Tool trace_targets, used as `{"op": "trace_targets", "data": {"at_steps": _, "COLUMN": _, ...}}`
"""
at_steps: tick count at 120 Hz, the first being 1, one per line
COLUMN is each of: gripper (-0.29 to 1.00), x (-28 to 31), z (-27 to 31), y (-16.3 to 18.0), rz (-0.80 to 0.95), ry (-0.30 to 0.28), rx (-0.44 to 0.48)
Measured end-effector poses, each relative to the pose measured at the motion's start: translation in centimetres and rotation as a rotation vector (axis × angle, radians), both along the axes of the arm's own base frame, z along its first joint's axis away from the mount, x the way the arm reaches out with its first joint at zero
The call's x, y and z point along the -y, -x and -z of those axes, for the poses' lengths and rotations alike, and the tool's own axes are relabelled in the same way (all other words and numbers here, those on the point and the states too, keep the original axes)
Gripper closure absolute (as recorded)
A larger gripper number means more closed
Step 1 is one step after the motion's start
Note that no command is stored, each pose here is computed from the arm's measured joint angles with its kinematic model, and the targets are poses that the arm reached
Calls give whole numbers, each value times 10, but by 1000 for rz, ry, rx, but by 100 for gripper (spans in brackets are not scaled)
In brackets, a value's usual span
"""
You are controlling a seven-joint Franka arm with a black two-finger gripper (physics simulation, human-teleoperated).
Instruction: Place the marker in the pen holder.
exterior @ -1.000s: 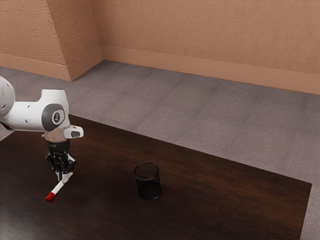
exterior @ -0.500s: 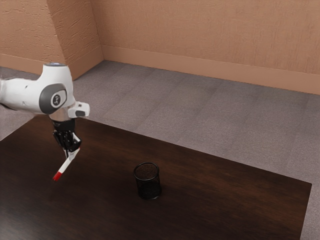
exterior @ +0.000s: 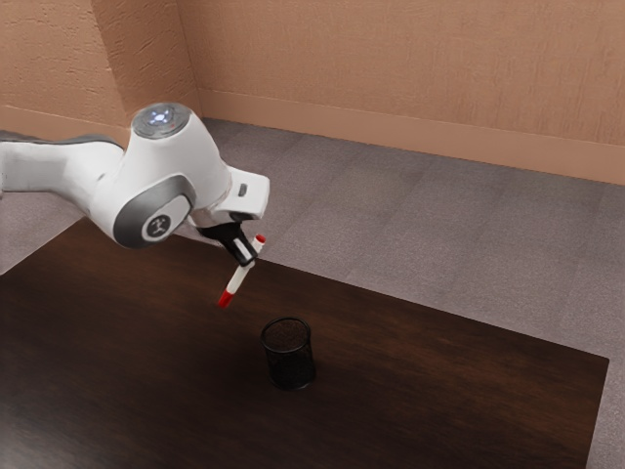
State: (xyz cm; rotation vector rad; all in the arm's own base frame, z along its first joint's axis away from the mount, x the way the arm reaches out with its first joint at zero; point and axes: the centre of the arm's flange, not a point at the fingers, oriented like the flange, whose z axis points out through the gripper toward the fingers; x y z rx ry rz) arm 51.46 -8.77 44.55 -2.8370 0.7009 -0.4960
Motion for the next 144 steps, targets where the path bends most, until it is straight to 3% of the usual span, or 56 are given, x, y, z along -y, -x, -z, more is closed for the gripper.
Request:
{"op": "trace_targets", "data": {"at_steps": 35, "gripper": 79, "x": 60, "z": 21, "y": -35, "rz": 81, "ry": 106, "rx": 91}}
{"op": "trace_targets", "data": {"at_steps": 58, "gripper": 79, "x": 69, "z": 34, "y": -45, "rz": 83, "ry": 141, "rx": 113}}
{"op": "trace_targets", "data": {"at_steps": 99, "gripper": 79, "x": 36, "z": 27, "y": -16, "rz": -31, "ry": 137, "rx": 149}}
{"op": "trace_targets", "data": {"at_steps": 124, "gripper": 79, "x": 93, "z": 34, "y": 10, "rz": 23, "ry": 159, "rx": 129}}
{"op": "trace_targets", "data": {"at_steps": 144, "gripper": 79, "x": 85, "z": 42, "y": 11, "rz": -33, "ry": 173, "rx": 117}}
